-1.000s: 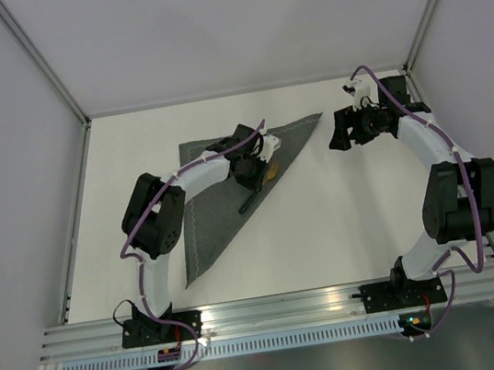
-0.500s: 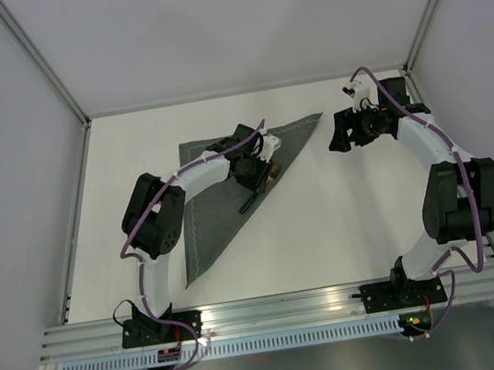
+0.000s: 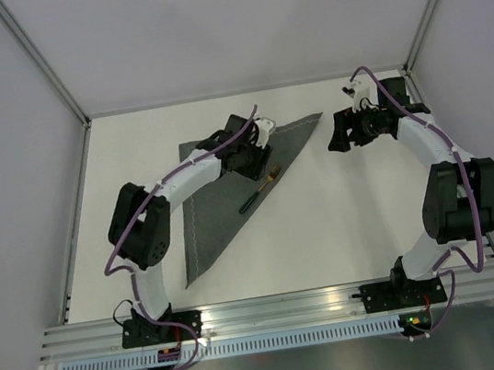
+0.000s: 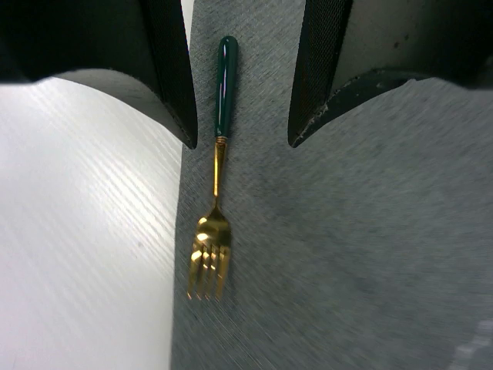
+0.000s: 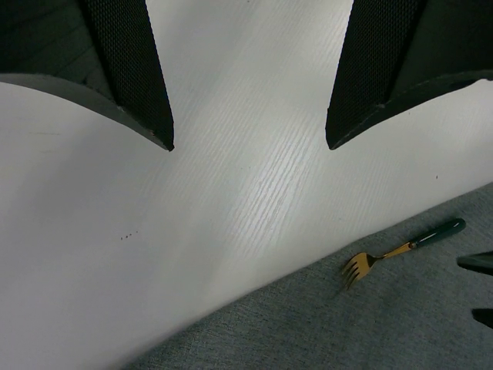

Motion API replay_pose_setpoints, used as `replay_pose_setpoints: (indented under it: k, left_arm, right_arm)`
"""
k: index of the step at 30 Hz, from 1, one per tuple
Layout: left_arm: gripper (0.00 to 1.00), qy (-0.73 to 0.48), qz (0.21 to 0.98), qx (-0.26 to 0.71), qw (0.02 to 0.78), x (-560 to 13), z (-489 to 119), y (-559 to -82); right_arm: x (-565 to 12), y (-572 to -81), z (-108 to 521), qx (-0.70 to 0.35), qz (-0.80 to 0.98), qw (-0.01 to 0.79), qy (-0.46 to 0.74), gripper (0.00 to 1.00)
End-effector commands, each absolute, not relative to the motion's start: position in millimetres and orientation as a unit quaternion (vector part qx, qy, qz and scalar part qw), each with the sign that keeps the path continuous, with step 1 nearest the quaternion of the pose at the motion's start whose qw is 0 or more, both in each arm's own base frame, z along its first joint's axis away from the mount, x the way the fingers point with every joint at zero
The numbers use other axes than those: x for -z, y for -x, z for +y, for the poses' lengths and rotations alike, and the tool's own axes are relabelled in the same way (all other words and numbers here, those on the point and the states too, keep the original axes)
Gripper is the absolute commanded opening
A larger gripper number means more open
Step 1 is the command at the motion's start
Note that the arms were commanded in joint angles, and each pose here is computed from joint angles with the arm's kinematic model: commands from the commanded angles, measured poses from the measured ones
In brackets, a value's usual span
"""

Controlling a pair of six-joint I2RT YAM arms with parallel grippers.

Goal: Fold the napkin, place the utensils inside, and roll it up
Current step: Place the utensil onto the napkin, then fold the napkin

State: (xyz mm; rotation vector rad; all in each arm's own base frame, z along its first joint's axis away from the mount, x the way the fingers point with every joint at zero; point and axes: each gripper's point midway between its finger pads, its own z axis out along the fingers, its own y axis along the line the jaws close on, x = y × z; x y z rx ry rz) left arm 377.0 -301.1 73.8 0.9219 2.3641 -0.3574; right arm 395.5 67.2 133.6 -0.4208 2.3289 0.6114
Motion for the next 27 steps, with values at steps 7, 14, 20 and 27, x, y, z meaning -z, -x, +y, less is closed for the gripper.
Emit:
replay_pose_setpoints:
  k: [7, 14, 20, 27]
  left_arm:
    - [0.6, -0.015, 0.862, 0.078, 0.501, -247.0, -199.0, -396.8]
    - [0.66, 0.128, 0.817, 0.113, 0.55, -340.6, -122.8, -324.0]
    - [0.67, 0.158, 0.796, 0.133, 0.568, -368.1, -97.9, -284.9]
    - [0.68, 0.169, 0.792, 0.139, 0.57, -373.9, -89.6, -271.2]
  right_arm:
    - [-163.3, -378.1, 153.0, -0.225, 0.851, 0.397, 0.261, 0.83]
    - [-181.3, -309.9, 291.0, -0.268, 0.77, 0.433, 0.385, 0.79]
    - [-166.5, -225.4, 380.8, -0.274, 0.697, 0.443, 0.493, 0.75]
    - [-125.9, -166.6, 444.7, -0.259, 0.634, 0.433, 0.586, 0.73]
